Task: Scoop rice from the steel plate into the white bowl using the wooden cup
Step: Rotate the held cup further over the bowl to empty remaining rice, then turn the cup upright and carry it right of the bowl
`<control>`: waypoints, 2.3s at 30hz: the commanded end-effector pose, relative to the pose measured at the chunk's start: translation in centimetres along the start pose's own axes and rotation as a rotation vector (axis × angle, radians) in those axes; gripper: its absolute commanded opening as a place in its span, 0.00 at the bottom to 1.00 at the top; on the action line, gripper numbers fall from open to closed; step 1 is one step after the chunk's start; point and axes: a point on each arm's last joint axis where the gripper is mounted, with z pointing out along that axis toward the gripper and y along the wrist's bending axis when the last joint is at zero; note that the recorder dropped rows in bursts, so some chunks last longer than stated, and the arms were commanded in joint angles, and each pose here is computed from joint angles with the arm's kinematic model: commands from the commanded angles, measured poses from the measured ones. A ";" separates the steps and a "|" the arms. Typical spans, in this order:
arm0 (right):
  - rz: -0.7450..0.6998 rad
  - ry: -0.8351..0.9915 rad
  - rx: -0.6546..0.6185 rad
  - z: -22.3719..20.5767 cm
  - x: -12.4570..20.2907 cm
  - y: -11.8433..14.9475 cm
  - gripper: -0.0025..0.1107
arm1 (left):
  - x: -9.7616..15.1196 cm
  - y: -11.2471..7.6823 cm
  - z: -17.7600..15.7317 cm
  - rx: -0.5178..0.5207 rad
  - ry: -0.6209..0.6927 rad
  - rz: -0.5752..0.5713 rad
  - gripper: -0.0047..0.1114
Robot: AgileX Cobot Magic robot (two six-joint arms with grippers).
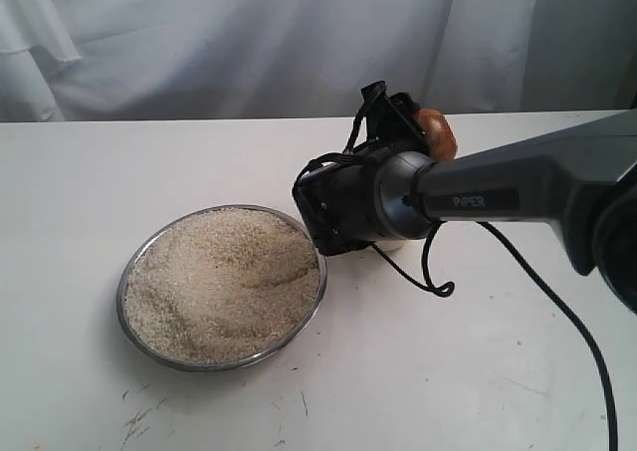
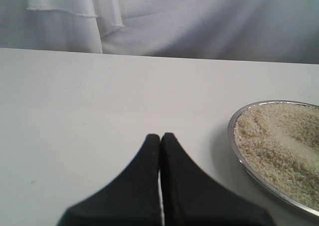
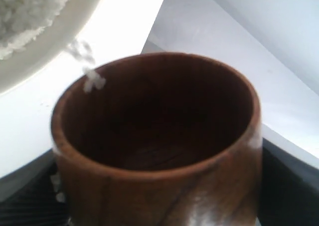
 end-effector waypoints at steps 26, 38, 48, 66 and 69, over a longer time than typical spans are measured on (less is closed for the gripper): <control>0.547 -0.027 -0.163 -1.4 4.2 -2.4 0.02 | 0.1 0.0 0.0 0.003 -0.006 0.001 0.04; 1.093 -0.209 -0.484 -2.3 7.1 -3.2 0.02 | 0.1 0.0 0.0 0.003 -0.006 0.001 0.04; 1.362 -0.476 -0.562 -5.7 9.8 -2.2 0.02 | 0.1 0.0 0.0 0.003 -0.006 0.001 0.04; 1.603 -0.815 -0.694 -10.7 14.3 -0.4 0.02 | 0.1 0.0 0.0 0.003 -0.006 0.001 0.04; 1.614 -0.838 -0.710 -11.3 14.9 0.3 0.02 | 0.1 0.0 0.0 0.003 -0.006 0.001 0.04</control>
